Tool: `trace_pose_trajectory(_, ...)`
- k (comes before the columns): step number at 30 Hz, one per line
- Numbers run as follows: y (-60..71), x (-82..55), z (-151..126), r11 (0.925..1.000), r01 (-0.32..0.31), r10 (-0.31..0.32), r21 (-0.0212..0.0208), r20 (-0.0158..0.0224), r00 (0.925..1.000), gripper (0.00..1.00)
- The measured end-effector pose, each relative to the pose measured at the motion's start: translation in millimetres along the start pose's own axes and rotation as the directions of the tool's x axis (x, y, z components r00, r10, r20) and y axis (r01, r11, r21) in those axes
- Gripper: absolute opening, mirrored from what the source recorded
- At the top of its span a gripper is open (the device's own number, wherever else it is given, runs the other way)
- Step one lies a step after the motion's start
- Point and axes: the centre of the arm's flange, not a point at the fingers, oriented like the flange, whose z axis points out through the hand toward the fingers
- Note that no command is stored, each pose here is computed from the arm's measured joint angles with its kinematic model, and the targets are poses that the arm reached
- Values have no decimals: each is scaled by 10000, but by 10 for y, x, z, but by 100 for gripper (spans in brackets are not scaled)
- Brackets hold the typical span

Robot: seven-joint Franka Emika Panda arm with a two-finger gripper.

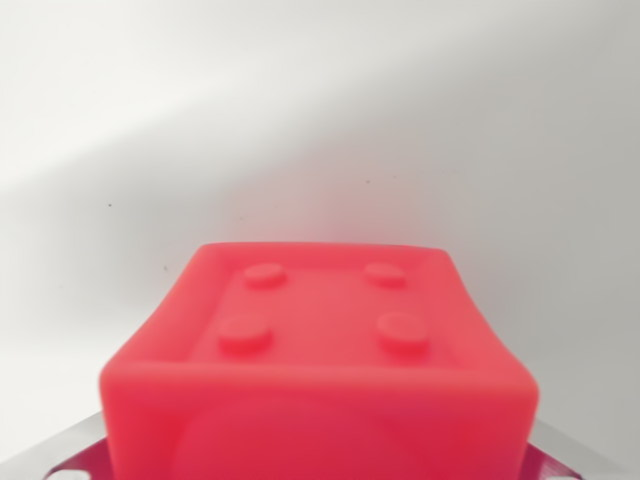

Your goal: Destack cube

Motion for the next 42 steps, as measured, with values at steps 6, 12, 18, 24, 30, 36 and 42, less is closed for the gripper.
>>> trace_pose_trajectory(6,-3,3,61,10000,-9,9,9,4,10000,0)
trace_pose_trajectory(12,-1,-1,102,10000,-7,7,-2,13,10000,0)
trace_pose_trajectory(18,-3,0,108,10000,-7,7,2,13,10000,100)
trace_pose_trajectory(24,-4,0,107,10000,-7,7,4,12,10000,100)
trace_pose_trajectory(30,-5,0,107,10000,-7,7,7,11,10000,100)
trace_pose_trajectory(36,-5,0,107,10000,-7,7,8,11,10000,100)
trace_pose_trajectory(42,-5,0,107,10000,-7,7,8,11,10000,100)
